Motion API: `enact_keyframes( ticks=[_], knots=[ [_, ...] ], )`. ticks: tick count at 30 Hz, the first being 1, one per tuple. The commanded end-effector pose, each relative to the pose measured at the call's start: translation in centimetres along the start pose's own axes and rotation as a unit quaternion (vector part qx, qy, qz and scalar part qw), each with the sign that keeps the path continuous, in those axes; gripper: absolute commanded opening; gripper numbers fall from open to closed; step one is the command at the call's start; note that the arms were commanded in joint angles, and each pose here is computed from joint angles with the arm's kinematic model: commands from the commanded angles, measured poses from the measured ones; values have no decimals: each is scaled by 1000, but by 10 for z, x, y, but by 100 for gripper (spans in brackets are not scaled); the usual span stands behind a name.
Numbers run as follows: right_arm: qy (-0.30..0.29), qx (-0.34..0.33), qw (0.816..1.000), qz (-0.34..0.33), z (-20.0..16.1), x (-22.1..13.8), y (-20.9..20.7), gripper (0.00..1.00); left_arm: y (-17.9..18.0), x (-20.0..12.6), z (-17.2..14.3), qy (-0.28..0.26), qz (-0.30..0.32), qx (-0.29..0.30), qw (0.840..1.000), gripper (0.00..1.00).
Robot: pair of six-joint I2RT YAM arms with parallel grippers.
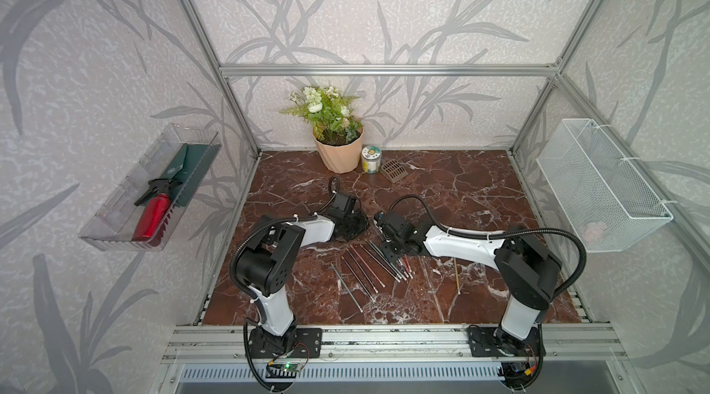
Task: Remove the protective cover of the pencils
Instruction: Place the protective sleeve at the center of the board.
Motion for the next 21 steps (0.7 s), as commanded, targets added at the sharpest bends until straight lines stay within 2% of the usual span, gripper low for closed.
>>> enact_keyframes(
  ticks=[1,8,21],
  knots=[
    [4,6,1000,3,2,5,0,26,0,3,1,-1,14,6,1000,6],
    [13,4,1000,3,2,11,1,25,0,3,1,0,16,8,1000,11],
    [20,9,1000,3,2,18,-3,25,0,5,1,4,16,7,1000,13]
  ],
)
Point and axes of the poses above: each gripper's point midway between its finger pads, its own x axis out along the fingers, its own y axis along the line the jaws close on, z = x × y, the point moved 5 cm from there along -x, back along the fingers
